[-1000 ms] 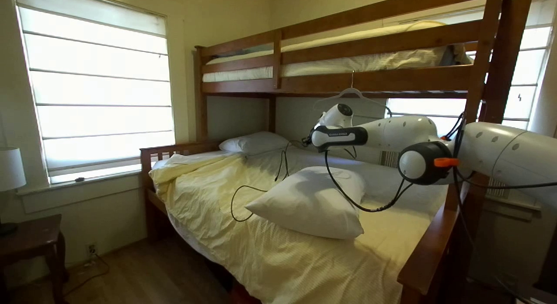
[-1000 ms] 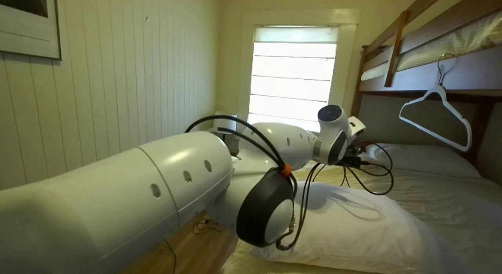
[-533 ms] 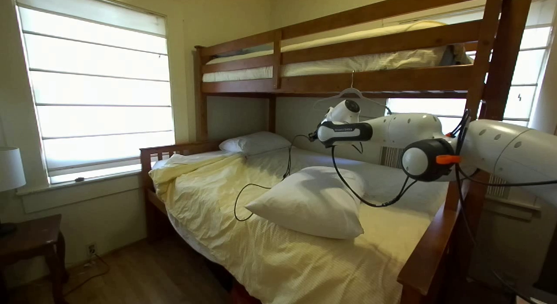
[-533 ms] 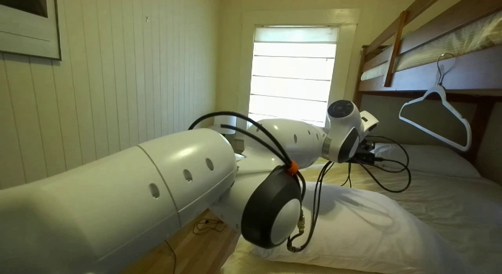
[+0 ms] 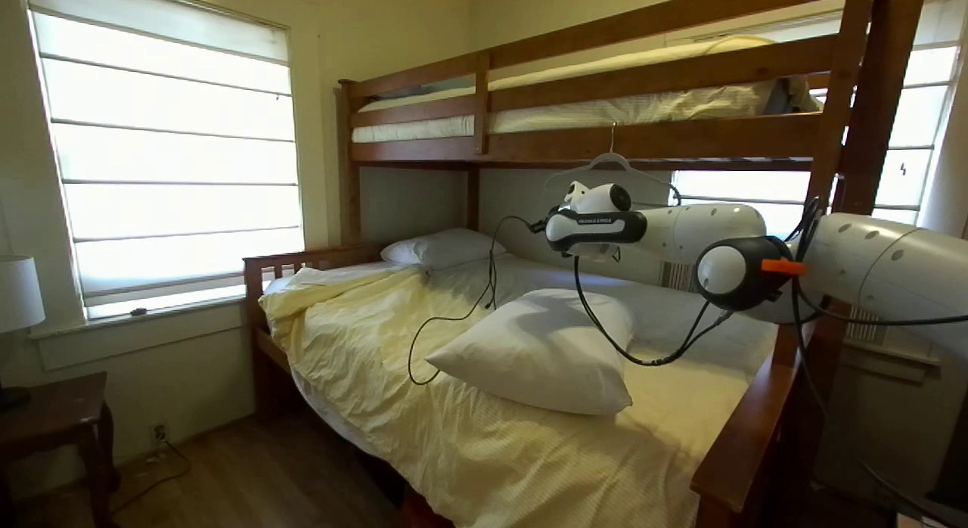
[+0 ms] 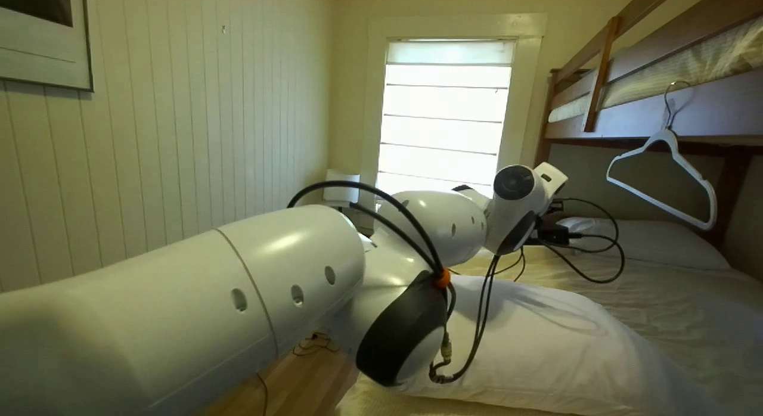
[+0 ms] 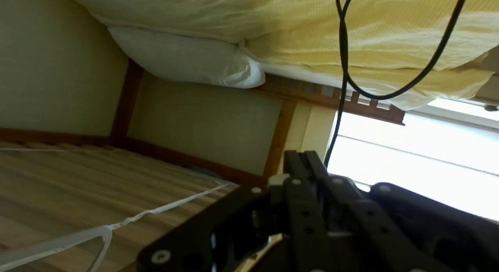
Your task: Pick up the black cable from the pillow then set it back down on the pillow.
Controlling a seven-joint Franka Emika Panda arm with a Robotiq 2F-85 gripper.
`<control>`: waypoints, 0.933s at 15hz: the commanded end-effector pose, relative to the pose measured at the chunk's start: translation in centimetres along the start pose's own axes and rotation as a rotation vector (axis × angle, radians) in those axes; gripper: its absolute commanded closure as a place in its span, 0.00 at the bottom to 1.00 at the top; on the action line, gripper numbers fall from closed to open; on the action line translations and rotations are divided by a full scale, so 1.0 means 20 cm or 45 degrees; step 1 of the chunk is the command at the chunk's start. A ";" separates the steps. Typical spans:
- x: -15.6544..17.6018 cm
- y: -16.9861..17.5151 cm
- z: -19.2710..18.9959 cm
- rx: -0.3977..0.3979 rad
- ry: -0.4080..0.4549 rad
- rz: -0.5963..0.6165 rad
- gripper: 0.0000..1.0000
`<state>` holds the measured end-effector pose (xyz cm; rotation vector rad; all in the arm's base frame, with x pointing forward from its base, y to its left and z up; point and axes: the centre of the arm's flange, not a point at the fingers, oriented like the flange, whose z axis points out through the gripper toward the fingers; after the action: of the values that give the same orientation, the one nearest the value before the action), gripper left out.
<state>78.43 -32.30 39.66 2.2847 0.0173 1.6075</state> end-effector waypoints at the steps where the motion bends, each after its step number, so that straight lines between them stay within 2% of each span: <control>1: -0.12 -0.07 -0.35 -0.090 -0.054 0.003 0.98; 3: -0.17 -0.07 -0.33 -0.246 -0.115 -0.051 0.98; 4: -0.19 -0.05 -0.33 -0.271 -0.162 -0.104 0.98; 7: -0.28 -0.01 -0.29 -0.167 -0.304 -0.290 0.98; 10: -0.27 -0.10 -0.26 -0.074 -0.263 -0.344 0.98; 12: -0.23 -0.21 -0.25 -0.002 -0.154 -0.282 0.98; 14: -0.17 -0.30 -0.25 0.064 -0.168 -0.152 0.98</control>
<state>79.66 -30.60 35.72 2.3036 0.1889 1.3227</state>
